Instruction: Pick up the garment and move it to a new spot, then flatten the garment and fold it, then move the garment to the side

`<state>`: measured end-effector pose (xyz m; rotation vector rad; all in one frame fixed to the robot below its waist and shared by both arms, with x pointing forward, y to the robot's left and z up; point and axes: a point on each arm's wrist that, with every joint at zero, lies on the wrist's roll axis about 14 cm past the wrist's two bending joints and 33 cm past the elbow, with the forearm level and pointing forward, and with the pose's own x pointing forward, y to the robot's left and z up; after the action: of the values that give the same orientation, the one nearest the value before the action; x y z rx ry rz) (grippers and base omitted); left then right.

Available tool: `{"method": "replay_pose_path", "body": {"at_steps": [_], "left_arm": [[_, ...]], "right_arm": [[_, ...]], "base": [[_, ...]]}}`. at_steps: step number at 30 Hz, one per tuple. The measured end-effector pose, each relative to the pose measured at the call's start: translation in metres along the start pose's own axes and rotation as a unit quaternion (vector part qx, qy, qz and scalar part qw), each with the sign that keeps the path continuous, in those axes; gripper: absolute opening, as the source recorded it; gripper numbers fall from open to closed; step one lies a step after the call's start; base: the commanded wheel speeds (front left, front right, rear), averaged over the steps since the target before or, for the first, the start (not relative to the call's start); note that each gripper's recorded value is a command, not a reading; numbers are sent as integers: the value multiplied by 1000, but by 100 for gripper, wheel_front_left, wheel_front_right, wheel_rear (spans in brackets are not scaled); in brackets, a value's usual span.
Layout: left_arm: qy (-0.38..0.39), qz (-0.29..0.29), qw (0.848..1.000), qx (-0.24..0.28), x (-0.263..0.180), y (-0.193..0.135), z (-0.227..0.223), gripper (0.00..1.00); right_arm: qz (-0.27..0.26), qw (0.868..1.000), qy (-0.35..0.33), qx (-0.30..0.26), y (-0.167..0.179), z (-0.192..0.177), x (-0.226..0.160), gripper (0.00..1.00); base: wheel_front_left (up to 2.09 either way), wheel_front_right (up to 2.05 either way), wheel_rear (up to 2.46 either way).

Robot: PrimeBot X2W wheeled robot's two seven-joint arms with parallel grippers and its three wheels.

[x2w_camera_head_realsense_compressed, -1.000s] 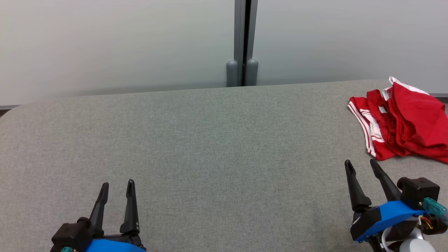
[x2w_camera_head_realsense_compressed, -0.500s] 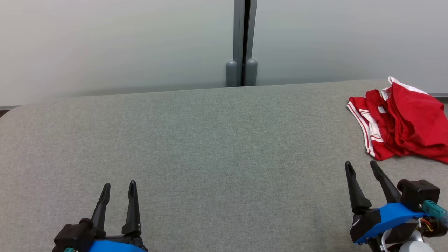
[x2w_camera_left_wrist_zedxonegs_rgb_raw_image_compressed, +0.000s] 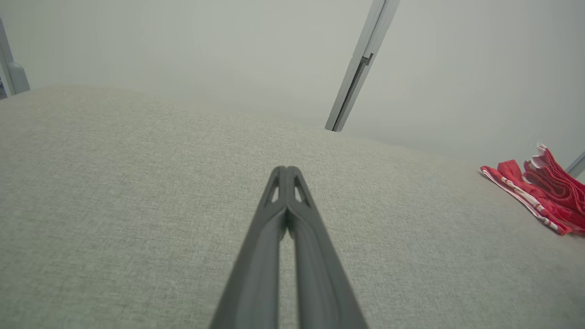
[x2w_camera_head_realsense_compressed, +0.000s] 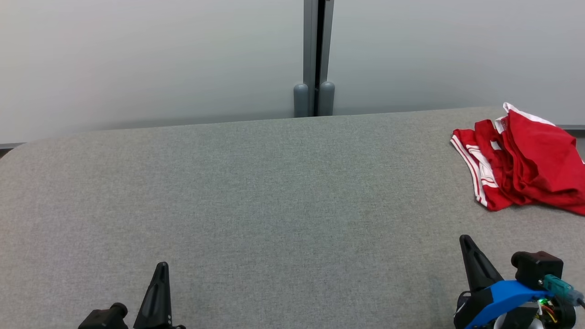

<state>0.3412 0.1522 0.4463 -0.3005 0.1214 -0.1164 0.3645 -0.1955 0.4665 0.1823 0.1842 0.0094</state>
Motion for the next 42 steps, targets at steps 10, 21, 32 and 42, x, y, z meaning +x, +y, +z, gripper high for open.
{"method": "replay_pose_path", "body": {"at_steps": [10, 21, 32, 42], "left_arm": [[3, 24, 996, -84, 1, 8, 1, 0], [-5, 43, 985, -165, 6, 17, 8, 0], [-13, 52, 970, -236, 11, 22, 15, 0], [-21, 55, 954, -295, 15, 25, 22, 0]], "right_arm": [[-1, 996, -5, 92, -1, 1, 0, 0], [0, 983, -13, 183, -1, 4, 1, 0], [4, 965, -18, 261, -1, 7, 3, 0], [9, 946, -27, 323, -1, 12, 5, 0]], "base": [[0, 0, 0], [0, 0, 0], [0, 0, 0], [0, 0, 0]]}}
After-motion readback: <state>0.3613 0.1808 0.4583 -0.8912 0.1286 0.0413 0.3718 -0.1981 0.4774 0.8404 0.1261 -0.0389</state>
